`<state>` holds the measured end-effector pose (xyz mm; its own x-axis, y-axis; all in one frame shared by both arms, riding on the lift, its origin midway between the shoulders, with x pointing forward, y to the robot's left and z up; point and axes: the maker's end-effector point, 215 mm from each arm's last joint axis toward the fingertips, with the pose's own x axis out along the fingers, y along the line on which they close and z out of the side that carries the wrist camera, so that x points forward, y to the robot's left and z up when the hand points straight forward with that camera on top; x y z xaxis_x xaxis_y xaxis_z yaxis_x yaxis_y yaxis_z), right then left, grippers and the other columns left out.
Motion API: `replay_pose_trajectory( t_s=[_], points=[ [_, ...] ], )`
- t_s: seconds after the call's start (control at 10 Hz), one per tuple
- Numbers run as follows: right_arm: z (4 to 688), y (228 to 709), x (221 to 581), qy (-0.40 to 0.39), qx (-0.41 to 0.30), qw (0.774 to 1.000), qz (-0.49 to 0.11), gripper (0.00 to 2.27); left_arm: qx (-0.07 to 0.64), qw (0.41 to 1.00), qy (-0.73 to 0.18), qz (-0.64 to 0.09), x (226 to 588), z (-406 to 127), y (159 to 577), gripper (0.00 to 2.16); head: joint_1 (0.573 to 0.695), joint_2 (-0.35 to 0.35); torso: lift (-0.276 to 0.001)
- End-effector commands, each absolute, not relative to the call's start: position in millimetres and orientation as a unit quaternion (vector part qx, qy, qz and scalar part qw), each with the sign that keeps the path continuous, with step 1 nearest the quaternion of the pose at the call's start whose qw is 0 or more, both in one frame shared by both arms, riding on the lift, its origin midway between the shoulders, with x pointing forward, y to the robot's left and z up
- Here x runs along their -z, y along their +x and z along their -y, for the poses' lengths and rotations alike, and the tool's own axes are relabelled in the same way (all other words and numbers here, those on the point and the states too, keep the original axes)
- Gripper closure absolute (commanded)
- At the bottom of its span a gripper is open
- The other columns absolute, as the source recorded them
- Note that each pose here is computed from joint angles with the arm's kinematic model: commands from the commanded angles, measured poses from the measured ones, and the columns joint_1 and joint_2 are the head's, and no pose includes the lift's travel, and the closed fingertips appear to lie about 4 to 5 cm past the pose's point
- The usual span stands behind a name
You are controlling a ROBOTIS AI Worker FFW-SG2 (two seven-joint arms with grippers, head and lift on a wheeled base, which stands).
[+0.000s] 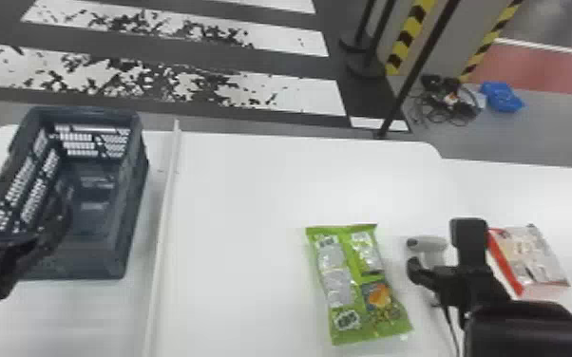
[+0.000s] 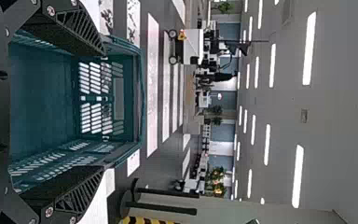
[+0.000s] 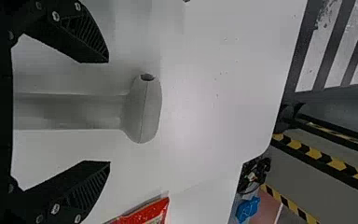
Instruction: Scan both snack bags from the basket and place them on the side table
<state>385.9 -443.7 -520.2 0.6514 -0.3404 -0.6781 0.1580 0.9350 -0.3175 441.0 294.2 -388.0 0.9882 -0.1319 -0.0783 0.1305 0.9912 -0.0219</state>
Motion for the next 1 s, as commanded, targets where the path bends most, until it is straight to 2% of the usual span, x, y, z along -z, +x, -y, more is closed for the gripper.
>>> replay_pose_trajectory(
  t_s=[0.0,0.3,0.5,0.9],
  points=[
    [437.8,385.4,502.4,-0.095,0.132,0.912,-0.377,0.12,0.066,0.997,-0.008,-0.039,387.7,-294.2,440.9,0.14,0.695,-0.203,-0.075],
    [395.4,380.6,498.7,0.013,0.061,0.925,-0.374,0.14,0.065,0.997,-0.008,-0.040,387.9,-294.9,441.9,0.14,0.695,-0.170,-0.075],
    [371.7,378.4,504.4,0.053,0.022,0.920,-0.387,0.15,0.065,0.997,-0.008,-0.041,388.2,-295.4,443.1,0.14,0.695,-0.126,-0.075],
    [331.5,362.6,516.1,0.139,-0.056,0.895,-0.420,0.15,0.066,0.997,-0.006,-0.042,388.6,-296.5,443.1,0.14,0.695,-0.068,-0.075]
  ],
)
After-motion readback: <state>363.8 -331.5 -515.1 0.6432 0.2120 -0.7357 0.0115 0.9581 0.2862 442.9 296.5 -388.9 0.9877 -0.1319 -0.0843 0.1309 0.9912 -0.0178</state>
